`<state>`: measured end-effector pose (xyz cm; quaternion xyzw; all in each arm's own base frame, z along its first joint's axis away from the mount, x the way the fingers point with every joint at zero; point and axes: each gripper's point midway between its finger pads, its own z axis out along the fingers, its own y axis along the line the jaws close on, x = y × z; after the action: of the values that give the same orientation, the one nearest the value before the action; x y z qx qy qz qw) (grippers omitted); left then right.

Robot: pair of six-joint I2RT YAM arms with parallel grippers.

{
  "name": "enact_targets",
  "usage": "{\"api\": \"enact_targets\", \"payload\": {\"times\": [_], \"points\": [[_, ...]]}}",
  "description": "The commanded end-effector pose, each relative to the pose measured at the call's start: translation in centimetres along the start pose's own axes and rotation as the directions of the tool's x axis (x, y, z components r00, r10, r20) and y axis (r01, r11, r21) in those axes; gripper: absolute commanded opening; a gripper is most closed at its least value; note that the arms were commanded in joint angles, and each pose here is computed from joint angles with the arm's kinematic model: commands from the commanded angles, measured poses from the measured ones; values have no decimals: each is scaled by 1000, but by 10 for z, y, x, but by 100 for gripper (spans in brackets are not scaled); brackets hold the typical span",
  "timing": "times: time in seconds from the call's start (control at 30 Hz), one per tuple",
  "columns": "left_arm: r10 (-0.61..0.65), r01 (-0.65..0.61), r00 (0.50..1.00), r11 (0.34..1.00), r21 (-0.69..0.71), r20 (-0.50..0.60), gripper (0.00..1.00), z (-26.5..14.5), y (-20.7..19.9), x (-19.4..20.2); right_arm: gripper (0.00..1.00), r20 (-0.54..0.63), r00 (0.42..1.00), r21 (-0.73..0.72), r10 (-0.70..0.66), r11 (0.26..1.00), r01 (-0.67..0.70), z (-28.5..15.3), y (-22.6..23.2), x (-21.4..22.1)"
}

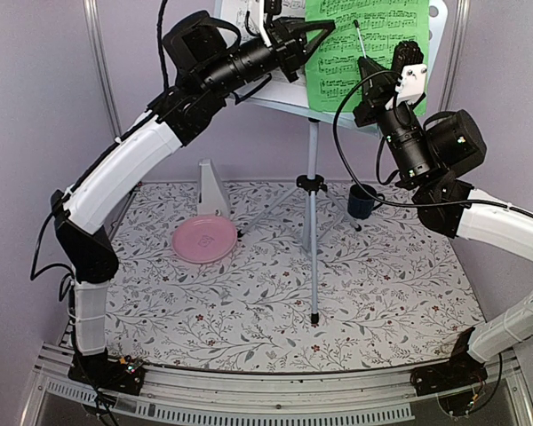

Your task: Set up the instrument practice props

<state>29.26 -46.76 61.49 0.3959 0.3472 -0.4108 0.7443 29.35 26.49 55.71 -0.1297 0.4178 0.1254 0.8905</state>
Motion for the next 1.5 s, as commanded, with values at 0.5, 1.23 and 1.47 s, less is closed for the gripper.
{"api": "enact_targets", "payload": {"times": [0.5, 1.23, 1.47], "points": [[54, -53, 998, 996, 68, -15, 6, 6, -17, 15, 0, -5, 1000, -45, 11, 999, -11, -4, 9, 3], [77, -78, 997, 988, -135, -10, 60, -22, 11, -25, 4, -37, 999, 11, 12, 1000, -12, -3, 2, 13], [77, -78, 997, 987, -144, -10, 65, -27, 11, -28, 12, -52, 999, 6, 13, 1000, -13, -7, 3, 20]]}}
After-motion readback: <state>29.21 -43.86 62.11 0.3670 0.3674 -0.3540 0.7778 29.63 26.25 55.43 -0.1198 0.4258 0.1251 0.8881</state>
